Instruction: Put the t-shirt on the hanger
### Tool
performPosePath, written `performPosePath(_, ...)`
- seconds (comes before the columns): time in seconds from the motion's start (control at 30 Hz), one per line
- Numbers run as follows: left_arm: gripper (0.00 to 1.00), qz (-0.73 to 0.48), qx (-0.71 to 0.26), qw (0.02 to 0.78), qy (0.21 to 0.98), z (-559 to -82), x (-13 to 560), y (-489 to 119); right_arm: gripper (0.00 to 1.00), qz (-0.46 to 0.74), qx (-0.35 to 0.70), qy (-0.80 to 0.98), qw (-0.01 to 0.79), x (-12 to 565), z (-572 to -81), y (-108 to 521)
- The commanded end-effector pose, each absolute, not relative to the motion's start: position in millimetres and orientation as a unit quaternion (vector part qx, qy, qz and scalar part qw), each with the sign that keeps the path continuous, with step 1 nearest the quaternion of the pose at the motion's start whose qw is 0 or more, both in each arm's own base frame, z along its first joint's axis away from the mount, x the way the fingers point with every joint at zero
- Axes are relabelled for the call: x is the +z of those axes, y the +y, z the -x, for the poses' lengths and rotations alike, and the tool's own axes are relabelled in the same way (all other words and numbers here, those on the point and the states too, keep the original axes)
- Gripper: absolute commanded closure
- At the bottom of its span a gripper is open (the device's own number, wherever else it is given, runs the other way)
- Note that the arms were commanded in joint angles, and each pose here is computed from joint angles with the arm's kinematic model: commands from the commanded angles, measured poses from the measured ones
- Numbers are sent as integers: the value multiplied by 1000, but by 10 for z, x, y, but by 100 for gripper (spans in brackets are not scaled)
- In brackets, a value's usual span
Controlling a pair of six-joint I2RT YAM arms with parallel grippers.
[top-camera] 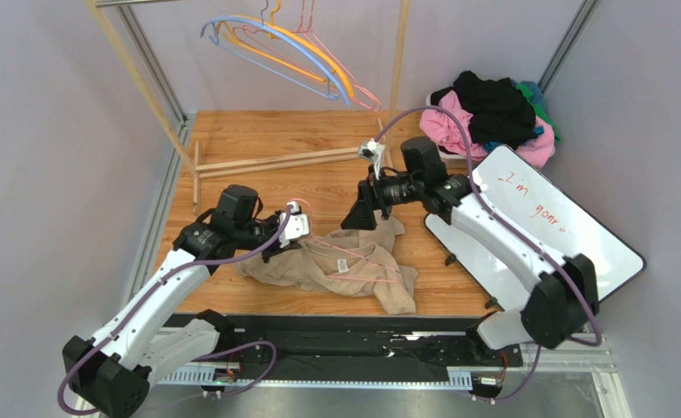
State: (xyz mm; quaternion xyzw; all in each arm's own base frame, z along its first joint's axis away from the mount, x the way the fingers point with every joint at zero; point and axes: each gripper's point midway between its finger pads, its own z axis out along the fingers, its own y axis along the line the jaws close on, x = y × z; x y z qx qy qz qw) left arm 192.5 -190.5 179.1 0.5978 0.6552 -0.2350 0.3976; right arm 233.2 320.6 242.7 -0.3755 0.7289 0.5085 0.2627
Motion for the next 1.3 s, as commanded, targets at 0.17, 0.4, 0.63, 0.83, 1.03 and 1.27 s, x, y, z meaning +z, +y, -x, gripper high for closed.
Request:
performPosePath(0.17,100,-632,-221,421,612,-1869,1931,-1986,23,327,287,871,227,1591,-2368,2564)
performPosePath(0.4,100,-628,-211,430,613,-1864,2009,-1985,27,333,237,897,168,1272,-2279,2570)
performPosePath(0.63,100,-605,-193,439,636,-1880,2035,-1898,64,344,196,909,132,1087,-2202,2385)
performPosePath(0.83,100,-548,-196,490,649,-1869,2228,-1767,100,321,188,918,136,1114,-2139,2077)
performPosePath(1.03,100,-487,-137,532,679,-2142,2264,-1513,100,299,188,921,164,1185,-2146,1838)
performPosePath(1.27,100,-494,-87,512,697,-2316,2082,-1395,100,293,227,905,207,1518,-2137,1796)
